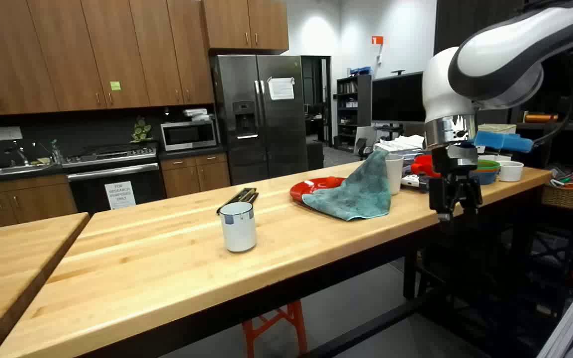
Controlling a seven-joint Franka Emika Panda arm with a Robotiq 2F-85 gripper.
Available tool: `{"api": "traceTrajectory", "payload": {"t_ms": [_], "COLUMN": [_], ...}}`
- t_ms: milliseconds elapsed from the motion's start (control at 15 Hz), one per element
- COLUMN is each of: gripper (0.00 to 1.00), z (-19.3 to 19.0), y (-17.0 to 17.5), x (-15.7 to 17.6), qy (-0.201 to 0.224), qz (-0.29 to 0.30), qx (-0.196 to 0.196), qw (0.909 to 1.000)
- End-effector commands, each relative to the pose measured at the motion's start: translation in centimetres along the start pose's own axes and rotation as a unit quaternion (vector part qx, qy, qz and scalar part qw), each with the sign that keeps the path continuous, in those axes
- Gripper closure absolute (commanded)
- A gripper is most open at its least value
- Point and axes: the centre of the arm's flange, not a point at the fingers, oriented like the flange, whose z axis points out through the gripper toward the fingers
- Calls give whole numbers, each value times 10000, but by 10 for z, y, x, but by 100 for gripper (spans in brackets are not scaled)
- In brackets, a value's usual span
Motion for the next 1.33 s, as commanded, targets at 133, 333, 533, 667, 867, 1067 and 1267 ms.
{"api": "traceTrajectory", "payload": {"t_ms": [133, 333, 533, 667, 867, 1067, 1267], "gripper": [0, 0, 0, 0, 0, 0, 0], "z": [-8, -23, -38, -49, -67, -86, -101], "y": [-26, -58, -87, -104, -122, -135, -145], "x": [2, 0, -2, -4, -3, 2, 6], "qy": [82, 217, 301, 396, 542, 669, 789], "qz": [-33, -123, -216, -271, -322, -308, -278], "qx": [12, 32, -29, -78, -118, -70, 16], "qw": [10000, 9997, 9993, 9988, 9979, 9973, 9965]}}
